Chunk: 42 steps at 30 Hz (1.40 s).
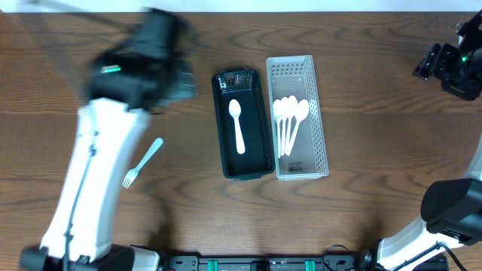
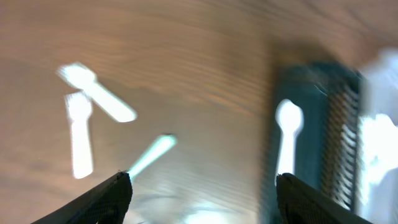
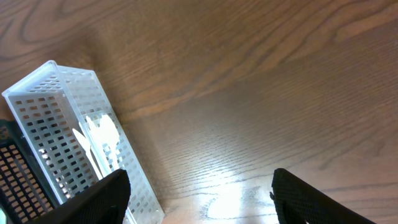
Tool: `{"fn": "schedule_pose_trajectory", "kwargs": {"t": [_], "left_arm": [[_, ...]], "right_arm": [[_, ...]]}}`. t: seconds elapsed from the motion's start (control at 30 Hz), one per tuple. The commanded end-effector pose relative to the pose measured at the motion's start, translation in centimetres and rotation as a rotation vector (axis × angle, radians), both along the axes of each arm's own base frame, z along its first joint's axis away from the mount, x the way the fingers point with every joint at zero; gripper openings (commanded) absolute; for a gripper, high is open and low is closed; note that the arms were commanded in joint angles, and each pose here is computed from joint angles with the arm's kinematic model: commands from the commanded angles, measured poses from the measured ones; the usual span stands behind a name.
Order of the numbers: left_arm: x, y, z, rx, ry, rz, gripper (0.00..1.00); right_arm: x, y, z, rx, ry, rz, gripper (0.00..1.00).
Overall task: Pack container
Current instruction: 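Withdraw the left gripper toward the forks on the left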
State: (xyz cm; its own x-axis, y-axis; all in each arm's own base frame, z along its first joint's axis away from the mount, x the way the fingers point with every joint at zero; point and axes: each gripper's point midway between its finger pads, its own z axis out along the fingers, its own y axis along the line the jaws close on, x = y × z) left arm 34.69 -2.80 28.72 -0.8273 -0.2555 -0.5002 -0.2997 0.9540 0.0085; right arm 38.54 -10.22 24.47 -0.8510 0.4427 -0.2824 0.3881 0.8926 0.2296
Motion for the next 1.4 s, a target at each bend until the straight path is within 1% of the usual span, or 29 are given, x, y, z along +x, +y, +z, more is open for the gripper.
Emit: {"fn": "schedule_pose_trajectory", "kwargs": {"t": [0.0,0.07,0.23,0.3,0.43,0.5,0.67,1.0,1.37], "left_arm": [[-0.9,6.1,-0.9,0.030,0.053,0.194,0.77],[-1.7,9.0,-1.7,0.031,0.104,0.265,0.77],[-3.7,15.0,-5.3,0.057,0.256,0.339,0.80],[-3.9,16.6,-7.1,0.038,0.282,0.362,0.80],[-3.7,18.4,-11.3,-0.033,0.299,0.354,0.80],[-3.9,19.4,-13.4,-0.032,0.317,0.345,0.80],[-3.8,20.2,-18.0,-0.028,0.390,0.291,0.80],[-3.0,20.6,-24.9,-0.065,0.519,0.279,0.80],[-2.5,20.7,-28.6,-0.074,0.569,0.228,0.80]], "right_arm": [[0.0,-0.3,0.7,-0.016,-0.021,0.010,0.76],[0.0,-0.3,0.7,-0.016,-0.021,0.010,0.77],[0.0,-0.3,0.7,-0.016,-0.021,0.009,0.77],[0.0,-0.3,0.7,-0.016,-0.020,0.009,0.77],[0.0,-0.3,0.7,-0.016,-0.020,0.009,0.77],[0.0,-0.3,0.7,-0.016,-0.021,0.008,0.77],[0.1,-0.3,0.8,-0.016,-0.023,0.005,0.78],[0.1,-0.3,0.8,-0.015,-0.022,0.005,0.78],[0.0,-0.3,0.7,-0.012,-0.018,-0.002,0.79]]}}
